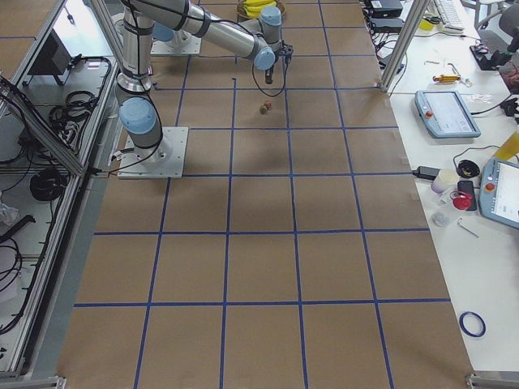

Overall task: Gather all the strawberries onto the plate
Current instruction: 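Carry the strawberry toward the plate and release it on the table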

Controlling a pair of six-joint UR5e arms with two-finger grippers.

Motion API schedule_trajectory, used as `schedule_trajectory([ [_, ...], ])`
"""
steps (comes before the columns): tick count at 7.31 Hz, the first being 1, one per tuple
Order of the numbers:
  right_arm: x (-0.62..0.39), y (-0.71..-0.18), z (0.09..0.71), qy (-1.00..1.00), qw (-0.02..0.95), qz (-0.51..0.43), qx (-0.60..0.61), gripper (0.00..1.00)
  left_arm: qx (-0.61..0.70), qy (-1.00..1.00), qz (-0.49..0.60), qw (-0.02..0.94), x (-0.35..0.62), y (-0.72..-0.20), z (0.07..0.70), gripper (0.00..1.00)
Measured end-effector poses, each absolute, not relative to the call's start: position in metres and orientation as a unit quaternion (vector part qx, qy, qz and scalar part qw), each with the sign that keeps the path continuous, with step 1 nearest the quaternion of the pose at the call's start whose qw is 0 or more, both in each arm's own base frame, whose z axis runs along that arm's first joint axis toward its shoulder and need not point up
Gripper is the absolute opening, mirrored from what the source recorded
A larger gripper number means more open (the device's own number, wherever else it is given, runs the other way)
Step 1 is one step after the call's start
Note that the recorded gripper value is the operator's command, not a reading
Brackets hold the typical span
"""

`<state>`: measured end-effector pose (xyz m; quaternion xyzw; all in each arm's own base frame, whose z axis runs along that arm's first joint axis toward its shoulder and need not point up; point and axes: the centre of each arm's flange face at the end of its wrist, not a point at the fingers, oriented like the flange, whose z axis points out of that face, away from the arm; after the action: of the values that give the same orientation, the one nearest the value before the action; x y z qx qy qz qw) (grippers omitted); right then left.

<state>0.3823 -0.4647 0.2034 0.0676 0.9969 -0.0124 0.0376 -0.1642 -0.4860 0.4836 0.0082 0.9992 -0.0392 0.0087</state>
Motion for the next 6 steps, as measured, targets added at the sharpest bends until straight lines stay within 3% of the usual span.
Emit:
schedule_trajectory([
  [1, 0.396, -0.459, 0.190, 0.997, 0.037, -0.011, 0.067, 0.99, 0.008, 0.999, -0.039, 0.009, -0.164, -0.486, 0.484, 1.00],
  [6, 0.356, -0.478, 0.203, 0.998, 0.029, 0.002, 0.056, 1.00, 0.009, 0.999, -0.040, 0.009, -0.164, -0.486, 0.485, 1.00],
])
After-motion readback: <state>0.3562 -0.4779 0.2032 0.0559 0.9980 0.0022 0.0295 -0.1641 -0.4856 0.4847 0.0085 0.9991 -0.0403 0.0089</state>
